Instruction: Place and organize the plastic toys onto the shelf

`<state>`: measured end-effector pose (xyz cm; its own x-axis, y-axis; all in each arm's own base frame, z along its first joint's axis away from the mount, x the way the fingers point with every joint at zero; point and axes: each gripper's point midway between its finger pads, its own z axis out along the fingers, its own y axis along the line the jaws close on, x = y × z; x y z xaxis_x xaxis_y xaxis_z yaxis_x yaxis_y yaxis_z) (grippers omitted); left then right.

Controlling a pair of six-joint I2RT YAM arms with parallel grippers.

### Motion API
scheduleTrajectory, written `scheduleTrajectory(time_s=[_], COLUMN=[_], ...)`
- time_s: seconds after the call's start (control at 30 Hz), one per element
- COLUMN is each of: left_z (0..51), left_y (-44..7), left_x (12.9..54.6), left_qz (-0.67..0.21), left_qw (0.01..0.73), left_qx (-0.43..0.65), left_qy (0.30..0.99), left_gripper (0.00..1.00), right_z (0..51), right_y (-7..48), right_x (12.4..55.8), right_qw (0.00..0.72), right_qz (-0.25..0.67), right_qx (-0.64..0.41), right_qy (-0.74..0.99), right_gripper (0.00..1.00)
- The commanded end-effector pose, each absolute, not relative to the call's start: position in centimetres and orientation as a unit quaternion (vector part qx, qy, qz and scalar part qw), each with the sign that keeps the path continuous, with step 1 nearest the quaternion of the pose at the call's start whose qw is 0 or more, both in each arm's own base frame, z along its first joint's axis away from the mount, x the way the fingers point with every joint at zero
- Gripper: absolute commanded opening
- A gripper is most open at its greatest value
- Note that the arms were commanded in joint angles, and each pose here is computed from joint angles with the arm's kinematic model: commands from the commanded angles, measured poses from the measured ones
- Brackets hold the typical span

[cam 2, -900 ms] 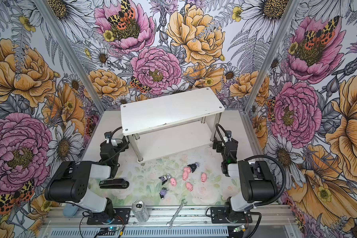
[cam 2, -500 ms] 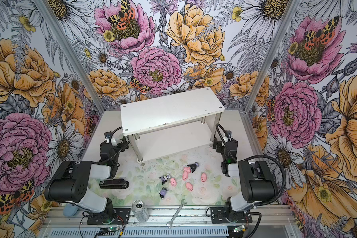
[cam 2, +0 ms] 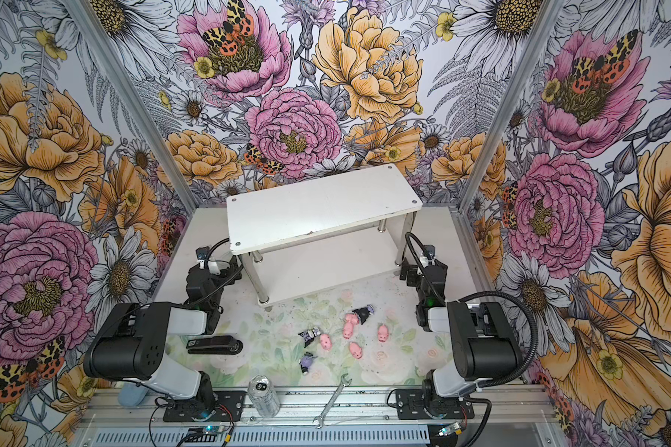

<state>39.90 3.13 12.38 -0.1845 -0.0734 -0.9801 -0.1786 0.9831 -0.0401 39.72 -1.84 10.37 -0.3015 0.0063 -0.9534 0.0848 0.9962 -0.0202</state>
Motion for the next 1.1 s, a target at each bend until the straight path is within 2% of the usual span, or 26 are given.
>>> scheduleTrajectory(time_s=[0.0,0.17,0.27,0.33,0.4,0.53,0.63,0.73,0.83,0.93,1.07], left_z=[13.0,15.2,19.5,22.1,23.3,24.7,24.2,24.5,24.5,24.4,23.6], left_y=[2.9,2.0,4.0,5.5,6.3,6.2,7.7,6.5,4.4,2.0,-1.7], left_x=[40.3,39.3,36.8,35.0,33.3,31.3,29.1,28.5,28.1,27.7,26.8], left_qz=[0.029,0.030,0.126,0.148,0.120,0.035,0.013,-0.029,-0.072,-0.112,-0.148], left_qw=[0.642,0.662,0.672,0.672,0.664,0.684,0.656,0.651,0.649,0.637,0.606], left_qx=[-0.077,-0.060,-0.145,-0.220,-0.281,-0.306,-0.366,-0.343,-0.307,-0.268,-0.220], left_qy=[0.762,0.747,0.715,0.692,0.683,0.661,0.660,0.676,0.692,0.714,0.750], left_gripper=[0.99,0.99,0.99,0.98,0.99,0.99,0.99,0.98,0.87,0.75,0.74], right_z=[11.1,12.9,16.4,17.6,18.1,17.6,17.7,18.0,18.4,19.0,19.7], right_y=[-2.0,-2.3,-2.5,-2.0,-2.3,-1.1,1.2,3.3,4.5,5.1,5.4], right_x=[40.4,40.1,38.5,37.1,35.8,34.3,34.4,35.1,35.7,36.3,37.6], right_qw=[0.599,0.597,0.617,0.624,0.609,0.583,0.585,0.588,0.590,0.596,0.597], right_qz=[-0.032,-0.040,-0.041,-0.028,-0.042,-0.011,0.038,0.080,0.103,0.115,0.114], right_qx=[0.026,0.037,0.053,0.057,0.077,0.093,0.052,0.013,-0.011,-0.025,-0.039], right_qy=[0.800,0.801,0.784,0.779,0.789,0.807,0.809,0.805,0.801,0.795,0.793], right_gripper=[1.00,1.00,1.00,1.00,1.00,1.00,0.90,0.78,0.71,0.69,0.69])
